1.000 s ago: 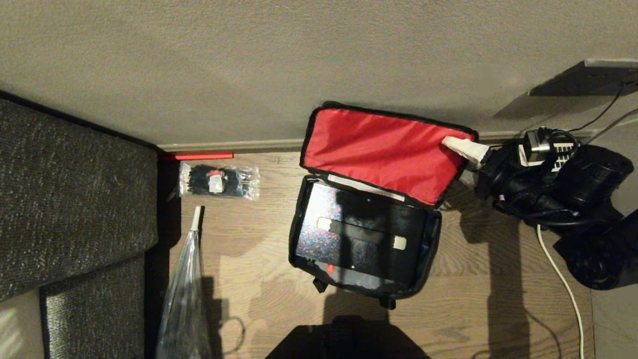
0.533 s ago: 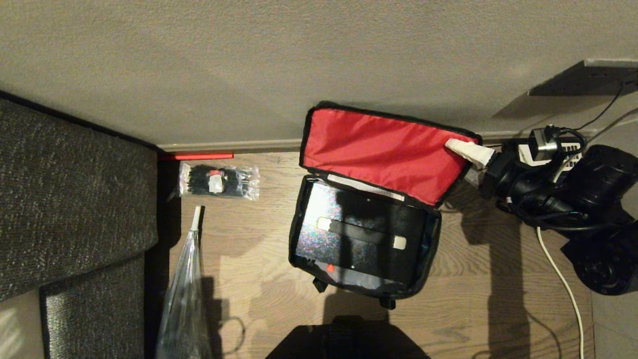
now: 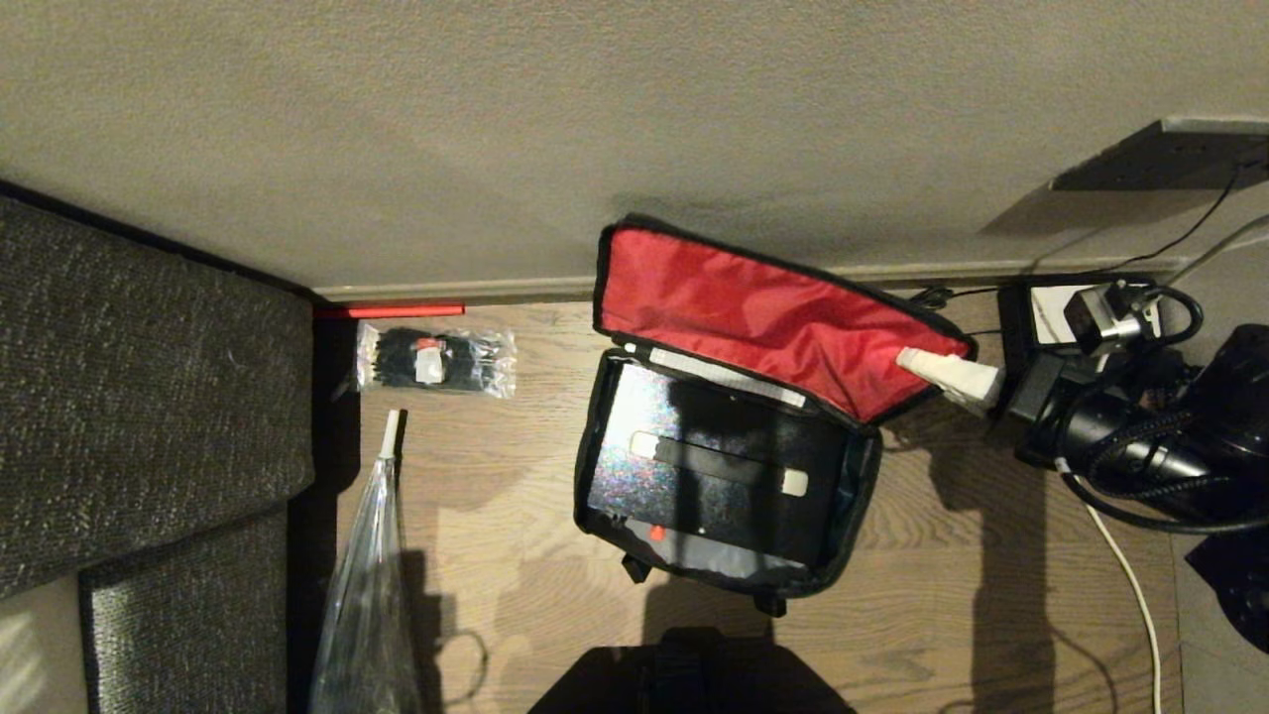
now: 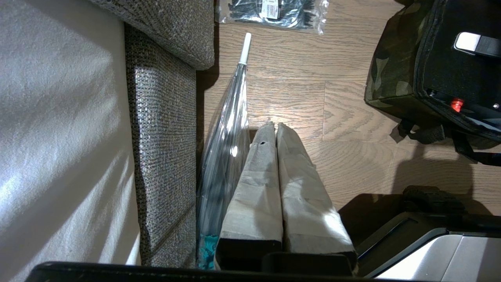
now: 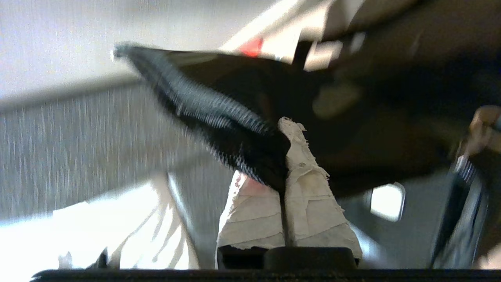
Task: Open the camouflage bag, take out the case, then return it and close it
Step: Close the top of the storage box
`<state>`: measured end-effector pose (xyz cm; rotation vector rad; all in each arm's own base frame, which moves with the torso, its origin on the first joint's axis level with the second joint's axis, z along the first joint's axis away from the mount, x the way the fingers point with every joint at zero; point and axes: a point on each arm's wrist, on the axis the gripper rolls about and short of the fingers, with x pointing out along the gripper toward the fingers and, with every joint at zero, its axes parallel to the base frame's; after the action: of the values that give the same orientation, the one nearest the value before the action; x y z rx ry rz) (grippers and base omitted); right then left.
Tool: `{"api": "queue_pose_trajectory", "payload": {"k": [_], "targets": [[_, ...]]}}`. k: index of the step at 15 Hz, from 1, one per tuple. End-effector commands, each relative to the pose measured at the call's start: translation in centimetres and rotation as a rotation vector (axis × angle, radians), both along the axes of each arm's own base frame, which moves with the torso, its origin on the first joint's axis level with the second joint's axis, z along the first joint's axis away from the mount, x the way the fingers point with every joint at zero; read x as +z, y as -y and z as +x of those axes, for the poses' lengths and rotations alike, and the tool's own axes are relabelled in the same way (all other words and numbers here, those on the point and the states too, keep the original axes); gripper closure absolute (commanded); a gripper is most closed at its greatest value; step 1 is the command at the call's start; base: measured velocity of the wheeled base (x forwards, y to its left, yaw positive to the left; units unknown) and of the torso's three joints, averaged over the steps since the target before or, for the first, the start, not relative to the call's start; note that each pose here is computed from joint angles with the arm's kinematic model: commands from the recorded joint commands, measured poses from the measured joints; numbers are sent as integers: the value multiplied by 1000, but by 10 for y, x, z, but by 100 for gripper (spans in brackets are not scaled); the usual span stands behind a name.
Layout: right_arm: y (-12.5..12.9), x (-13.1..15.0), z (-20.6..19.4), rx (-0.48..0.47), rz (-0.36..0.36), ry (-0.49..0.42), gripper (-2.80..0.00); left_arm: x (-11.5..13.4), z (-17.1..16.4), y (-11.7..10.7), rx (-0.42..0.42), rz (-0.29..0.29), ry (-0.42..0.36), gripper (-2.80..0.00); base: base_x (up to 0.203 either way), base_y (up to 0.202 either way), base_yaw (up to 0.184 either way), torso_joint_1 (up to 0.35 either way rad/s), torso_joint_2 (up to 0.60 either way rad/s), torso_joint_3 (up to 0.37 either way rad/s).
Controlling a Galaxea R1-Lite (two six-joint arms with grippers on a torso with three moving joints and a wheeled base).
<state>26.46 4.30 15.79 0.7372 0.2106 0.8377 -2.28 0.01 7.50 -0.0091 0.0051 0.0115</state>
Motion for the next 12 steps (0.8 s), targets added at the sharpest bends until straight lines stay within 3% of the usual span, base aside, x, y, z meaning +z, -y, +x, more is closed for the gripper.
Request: {"api": "queue_pose_trajectory", "payload": {"k": [1, 5, 8, 9, 12], "targets": [[1, -6, -23, 42, -69, 3, 0, -1, 0, 0, 1, 0, -3, 0, 0, 0, 0, 0, 0, 0], [2, -30, -29, 55, -228, -72, 0, -1, 0, 0, 1, 0, -3, 0, 0, 0, 0, -7, 1, 1], [3, -50, -34, 76, -386, -108, 0, -1, 0, 0, 1, 0, -3, 0, 0, 0, 0, 0, 0, 0], [3, -55, -36, 86, -429, -117, -280, -1, 0, 0, 1, 0, -3, 0, 0, 0, 0, 0, 0, 0], [3, -59, -38, 103, -461, -127, -280, -1, 0, 0, 1, 0, -3, 0, 0, 0, 0, 0, 0, 0]]}}
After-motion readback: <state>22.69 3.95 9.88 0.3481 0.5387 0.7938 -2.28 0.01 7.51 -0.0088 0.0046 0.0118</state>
